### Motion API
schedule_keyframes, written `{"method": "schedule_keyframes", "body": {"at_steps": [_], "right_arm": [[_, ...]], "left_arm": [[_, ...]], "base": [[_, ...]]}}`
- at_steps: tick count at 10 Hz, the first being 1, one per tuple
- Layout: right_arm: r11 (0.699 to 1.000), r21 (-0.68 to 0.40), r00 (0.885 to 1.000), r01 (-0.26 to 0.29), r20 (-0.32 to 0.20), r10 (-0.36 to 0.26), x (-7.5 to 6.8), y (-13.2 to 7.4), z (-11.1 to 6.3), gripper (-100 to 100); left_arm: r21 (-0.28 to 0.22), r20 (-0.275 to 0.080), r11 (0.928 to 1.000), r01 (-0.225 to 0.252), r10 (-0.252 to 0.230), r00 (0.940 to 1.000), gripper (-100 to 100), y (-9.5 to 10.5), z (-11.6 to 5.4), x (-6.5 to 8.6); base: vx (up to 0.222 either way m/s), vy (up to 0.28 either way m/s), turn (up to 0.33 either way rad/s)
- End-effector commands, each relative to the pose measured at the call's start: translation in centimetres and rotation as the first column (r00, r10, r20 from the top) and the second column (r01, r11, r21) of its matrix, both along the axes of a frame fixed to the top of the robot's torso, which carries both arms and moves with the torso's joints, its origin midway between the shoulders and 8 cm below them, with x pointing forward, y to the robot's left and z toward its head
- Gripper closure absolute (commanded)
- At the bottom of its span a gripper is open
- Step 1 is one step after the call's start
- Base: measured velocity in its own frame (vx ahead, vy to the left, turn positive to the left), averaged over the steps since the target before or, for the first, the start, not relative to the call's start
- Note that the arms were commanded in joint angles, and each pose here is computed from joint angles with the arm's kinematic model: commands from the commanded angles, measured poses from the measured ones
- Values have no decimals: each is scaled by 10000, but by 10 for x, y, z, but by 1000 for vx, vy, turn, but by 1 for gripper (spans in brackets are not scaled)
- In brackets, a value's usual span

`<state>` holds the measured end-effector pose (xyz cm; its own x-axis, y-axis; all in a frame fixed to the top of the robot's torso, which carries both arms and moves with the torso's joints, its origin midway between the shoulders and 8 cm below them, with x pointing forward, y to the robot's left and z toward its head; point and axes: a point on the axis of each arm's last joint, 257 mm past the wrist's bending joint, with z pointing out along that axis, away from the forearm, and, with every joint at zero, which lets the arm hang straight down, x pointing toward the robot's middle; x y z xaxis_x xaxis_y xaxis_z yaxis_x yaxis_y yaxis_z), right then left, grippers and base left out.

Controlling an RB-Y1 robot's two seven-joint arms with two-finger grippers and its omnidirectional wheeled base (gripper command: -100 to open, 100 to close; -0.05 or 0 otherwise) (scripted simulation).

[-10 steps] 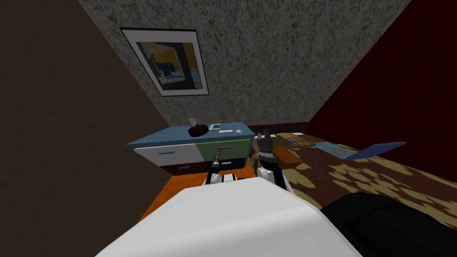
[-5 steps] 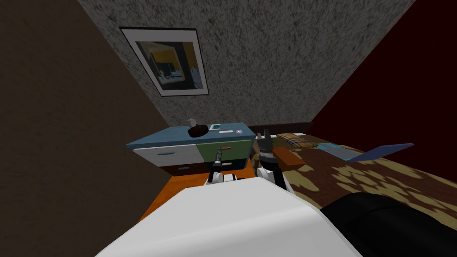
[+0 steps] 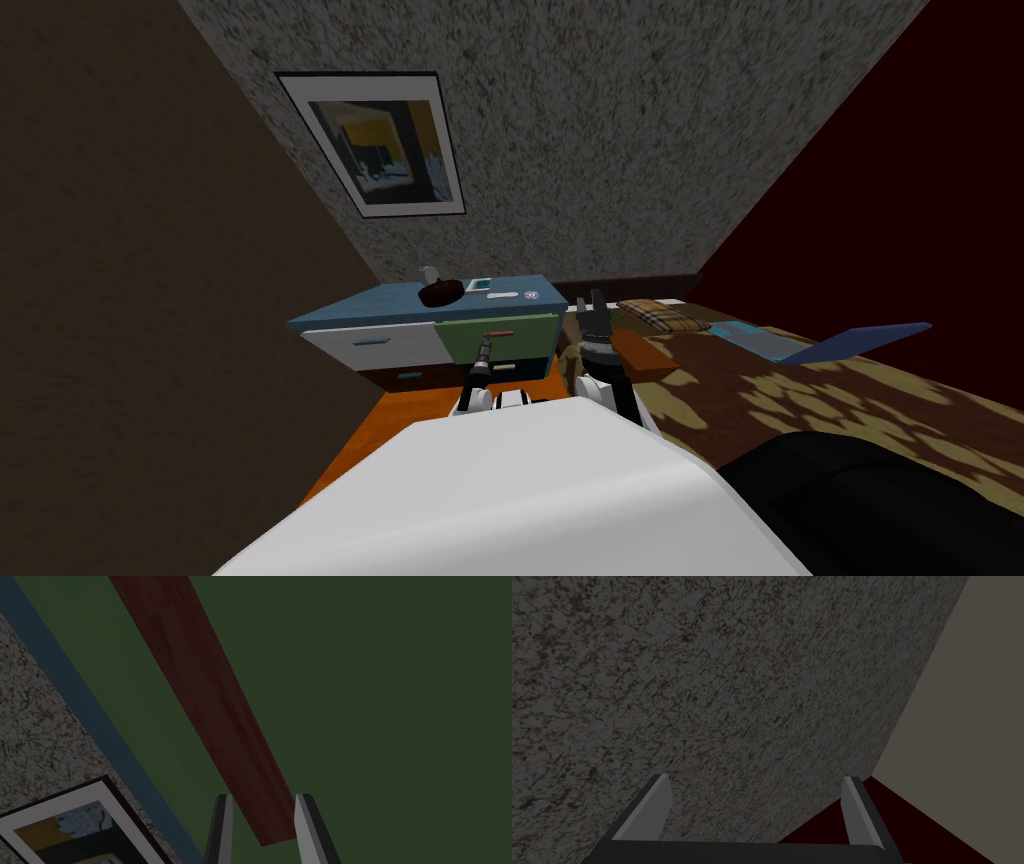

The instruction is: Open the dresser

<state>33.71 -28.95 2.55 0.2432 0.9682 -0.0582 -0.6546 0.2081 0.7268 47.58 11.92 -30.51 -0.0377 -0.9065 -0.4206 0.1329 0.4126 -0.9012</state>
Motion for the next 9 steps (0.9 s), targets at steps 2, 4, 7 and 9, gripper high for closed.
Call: {"method": "schedule_keyframes", "body": {"at_steps": [2, 4, 7, 9], "right_arm": [[10000, -1, 10000, 0, 0, 0, 0, 0, 0, 0], [10000, 0, 10000, 0, 0, 0, 0, 0, 0, 0], [10000, 0, 10000, 0, 0, 0, 0, 0, 0, 0], [10000, 0, 10000, 0, 0, 0, 0, 0, 0, 0]], "left_arm": [[-154, -30, 9999, 56, -57, 10000, 100, 18, -2, -4], [-123, 3, 9999, 113, -113, 9999, 100, 33, -1, -7], [-168, 15, 9997, 187, -186, 9998, 100, 48, -1, -9], [-112, 19, 9996, 256, -256, 9997, 100, 63, 0, -12]], "base": [[-26, -49, 15], [-27, -70, 26], [-26, -67, 26], [-25, -69, 23]]}}
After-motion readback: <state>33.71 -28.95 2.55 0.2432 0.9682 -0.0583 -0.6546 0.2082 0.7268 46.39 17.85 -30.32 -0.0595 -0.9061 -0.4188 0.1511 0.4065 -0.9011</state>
